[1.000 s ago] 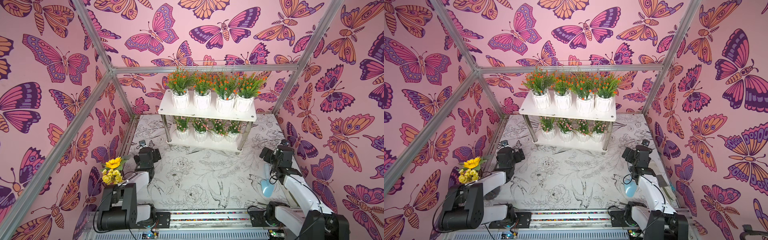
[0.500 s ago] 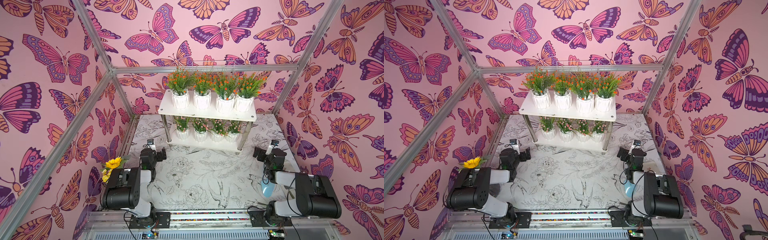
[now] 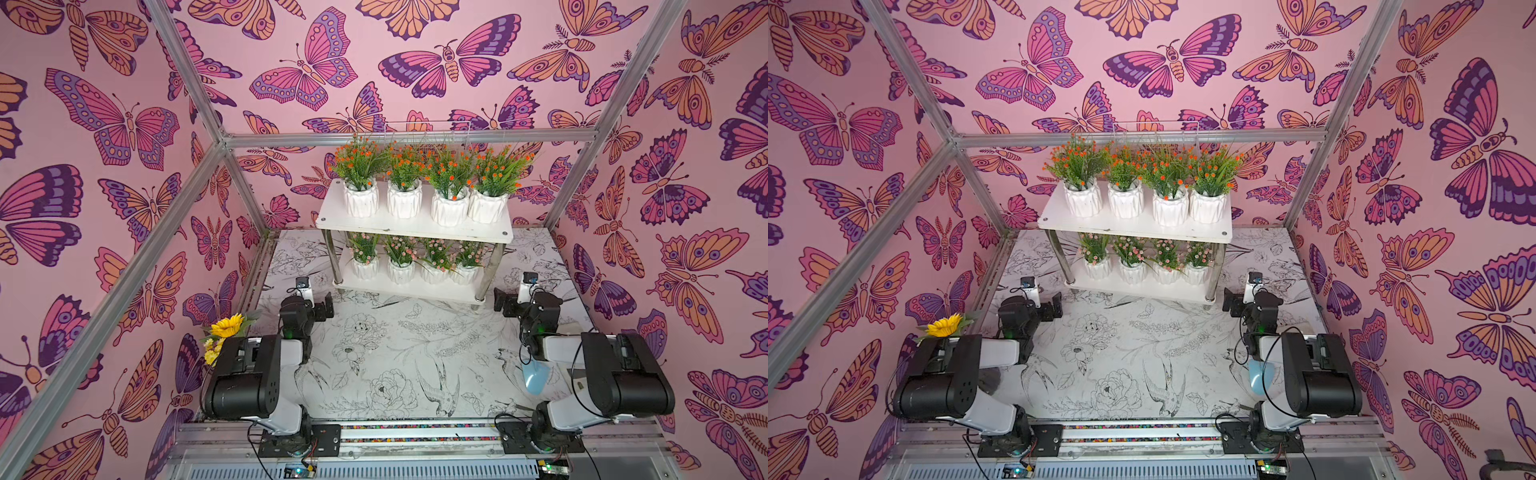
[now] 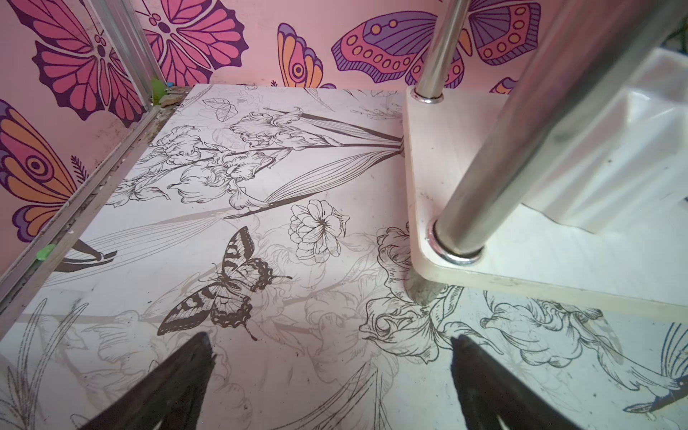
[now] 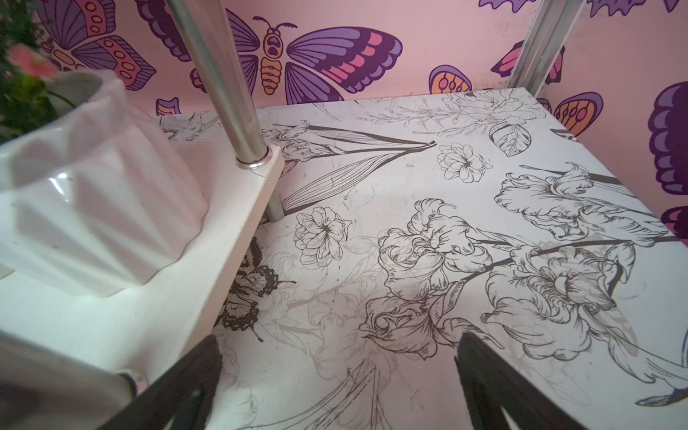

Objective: Place the baby's breath potted plants on the rack by color
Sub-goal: Reset both arms

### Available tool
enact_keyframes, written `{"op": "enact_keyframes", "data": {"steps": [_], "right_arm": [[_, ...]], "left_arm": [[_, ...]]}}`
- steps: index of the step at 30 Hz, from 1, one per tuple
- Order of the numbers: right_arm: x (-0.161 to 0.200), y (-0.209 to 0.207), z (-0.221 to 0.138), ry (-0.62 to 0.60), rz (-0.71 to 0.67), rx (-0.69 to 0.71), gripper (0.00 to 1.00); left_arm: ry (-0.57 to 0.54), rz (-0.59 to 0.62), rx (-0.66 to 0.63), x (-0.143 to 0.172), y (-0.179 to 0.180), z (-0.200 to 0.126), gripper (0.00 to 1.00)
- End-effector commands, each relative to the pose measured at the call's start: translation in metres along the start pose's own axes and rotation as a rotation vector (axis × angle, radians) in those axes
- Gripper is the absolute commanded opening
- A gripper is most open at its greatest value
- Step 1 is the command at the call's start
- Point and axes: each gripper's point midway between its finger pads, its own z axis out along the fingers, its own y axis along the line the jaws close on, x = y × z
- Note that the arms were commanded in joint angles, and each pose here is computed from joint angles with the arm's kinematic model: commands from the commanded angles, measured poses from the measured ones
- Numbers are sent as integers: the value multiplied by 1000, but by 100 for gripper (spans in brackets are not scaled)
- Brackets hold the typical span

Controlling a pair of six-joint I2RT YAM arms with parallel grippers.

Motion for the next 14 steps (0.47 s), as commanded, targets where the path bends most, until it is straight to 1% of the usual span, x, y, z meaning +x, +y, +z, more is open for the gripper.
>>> {"op": "enact_keyframes", "data": {"steps": [1,14], "right_arm": [[-5,4,2,-2,-20,-19,99],[-6,3,2,2,-15,-12,99]], "left_arm": [[-23,16,11,-4,-2,0,100],[-18,14,12,-4,-2,0,100]]}}
